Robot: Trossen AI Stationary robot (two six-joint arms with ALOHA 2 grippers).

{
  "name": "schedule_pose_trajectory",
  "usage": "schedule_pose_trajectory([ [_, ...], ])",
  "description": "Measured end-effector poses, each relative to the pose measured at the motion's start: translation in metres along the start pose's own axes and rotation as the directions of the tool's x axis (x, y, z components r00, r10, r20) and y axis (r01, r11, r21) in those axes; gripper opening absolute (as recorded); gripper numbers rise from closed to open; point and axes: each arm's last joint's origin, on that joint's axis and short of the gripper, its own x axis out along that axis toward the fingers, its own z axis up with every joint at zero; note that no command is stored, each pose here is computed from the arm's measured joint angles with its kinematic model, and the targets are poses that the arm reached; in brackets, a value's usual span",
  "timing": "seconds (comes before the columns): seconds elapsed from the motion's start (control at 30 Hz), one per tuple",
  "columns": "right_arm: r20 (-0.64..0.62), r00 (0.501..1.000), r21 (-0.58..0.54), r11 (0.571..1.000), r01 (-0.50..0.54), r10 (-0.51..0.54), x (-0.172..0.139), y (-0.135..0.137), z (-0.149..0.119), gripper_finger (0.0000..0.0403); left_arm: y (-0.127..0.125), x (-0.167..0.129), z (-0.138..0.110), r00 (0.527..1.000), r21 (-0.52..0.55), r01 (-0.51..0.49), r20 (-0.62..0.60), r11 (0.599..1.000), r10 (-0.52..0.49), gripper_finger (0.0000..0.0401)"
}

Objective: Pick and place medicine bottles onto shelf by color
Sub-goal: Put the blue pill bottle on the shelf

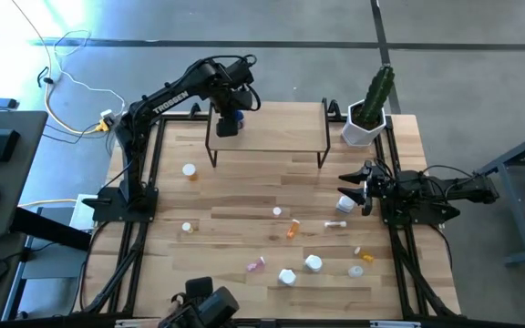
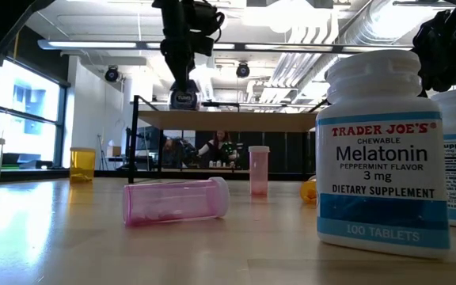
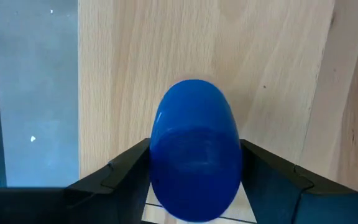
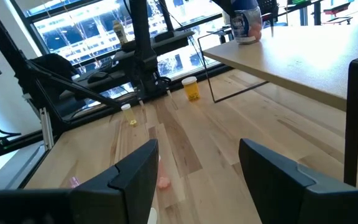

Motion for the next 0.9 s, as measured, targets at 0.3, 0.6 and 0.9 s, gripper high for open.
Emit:
schedule_pose_trajectory([
  [0.3, 0.0, 1.0, 0.0, 1.0, 0.0, 0.0, 0.0, 0.0, 0.0, 0.0215, -0.001, 0.0, 0.001, 1.0, -0.01, -0.01, 0.0, 1.0, 0.01, 0.022],
  [0.6, 0.0, 1.0, 0.0, 1.0, 0.0, 0.0, 0.0, 0.0, 0.0, 0.0215, -0.008, -0.006, 0.006, 0.999, -0.051, -0.046, 0.003, 0.998, 0.046, 0.0221],
  [0.9, 0.0, 1.0, 0.0, 1.0, 0.0, 0.0, 0.0, 0.0, 0.0, 0.0215, -0.011, -0.027, 0.01, 0.991, -0.049, -0.131, 0.025, 0.99, 0.132, 0.0221],
])
